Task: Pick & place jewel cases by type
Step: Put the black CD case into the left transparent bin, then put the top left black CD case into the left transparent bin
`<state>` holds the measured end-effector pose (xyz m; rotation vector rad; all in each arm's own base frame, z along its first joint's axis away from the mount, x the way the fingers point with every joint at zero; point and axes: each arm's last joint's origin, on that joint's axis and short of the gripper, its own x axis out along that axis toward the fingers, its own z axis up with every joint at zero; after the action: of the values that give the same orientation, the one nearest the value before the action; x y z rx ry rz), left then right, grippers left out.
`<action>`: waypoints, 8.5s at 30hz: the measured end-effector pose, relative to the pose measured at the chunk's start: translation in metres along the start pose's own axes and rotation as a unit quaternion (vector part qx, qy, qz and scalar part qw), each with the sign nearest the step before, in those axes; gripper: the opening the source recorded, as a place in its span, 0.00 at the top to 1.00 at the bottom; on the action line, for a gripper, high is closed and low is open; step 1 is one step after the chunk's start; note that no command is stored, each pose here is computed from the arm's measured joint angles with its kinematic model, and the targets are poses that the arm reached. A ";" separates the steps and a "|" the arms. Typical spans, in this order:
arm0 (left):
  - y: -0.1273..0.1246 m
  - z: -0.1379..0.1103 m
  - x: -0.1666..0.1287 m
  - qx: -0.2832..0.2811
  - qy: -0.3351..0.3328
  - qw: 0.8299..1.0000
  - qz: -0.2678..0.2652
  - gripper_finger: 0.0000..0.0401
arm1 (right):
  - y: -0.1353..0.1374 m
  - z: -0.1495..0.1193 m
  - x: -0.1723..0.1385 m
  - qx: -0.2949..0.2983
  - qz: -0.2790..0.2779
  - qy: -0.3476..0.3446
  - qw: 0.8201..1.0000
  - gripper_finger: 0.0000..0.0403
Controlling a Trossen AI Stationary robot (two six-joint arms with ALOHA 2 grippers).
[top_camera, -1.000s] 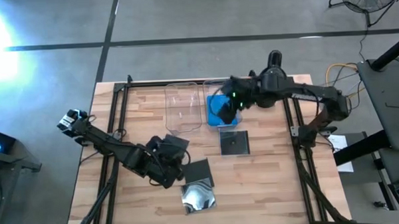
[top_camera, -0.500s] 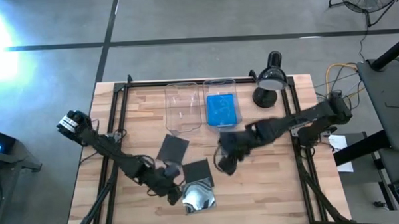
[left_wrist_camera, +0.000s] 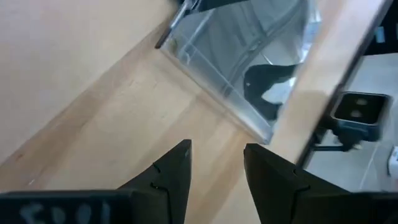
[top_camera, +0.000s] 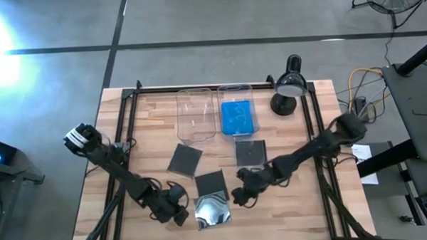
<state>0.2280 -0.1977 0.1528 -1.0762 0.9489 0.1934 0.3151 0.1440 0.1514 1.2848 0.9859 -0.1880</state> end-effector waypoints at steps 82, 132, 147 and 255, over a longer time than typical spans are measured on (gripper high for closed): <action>0.007 -0.044 0.035 0.126 -0.056 0.990 0.044 0.68 | 0.052 0.018 0.038 0.014 0.075 -0.018 0.997 0.96; 0.004 -0.019 -0.055 -0.049 -0.296 0.951 0.071 0.68 | 0.074 0.274 -0.121 -0.157 -0.132 -0.111 0.972 0.50; 0.058 0.073 -0.106 -0.098 -0.274 0.922 0.256 0.68 | 0.127 0.126 -0.099 -0.274 -0.227 -0.068 0.932 0.49; 0.080 0.043 -0.021 0.045 -0.111 0.982 0.147 0.68 | 0.033 0.146 0.062 -0.126 -0.083 -0.141 0.979 0.49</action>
<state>0.1946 -0.1162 0.1212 -0.8093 0.9010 0.4997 0.4467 0.0534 0.1253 0.9165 0.8420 -0.3520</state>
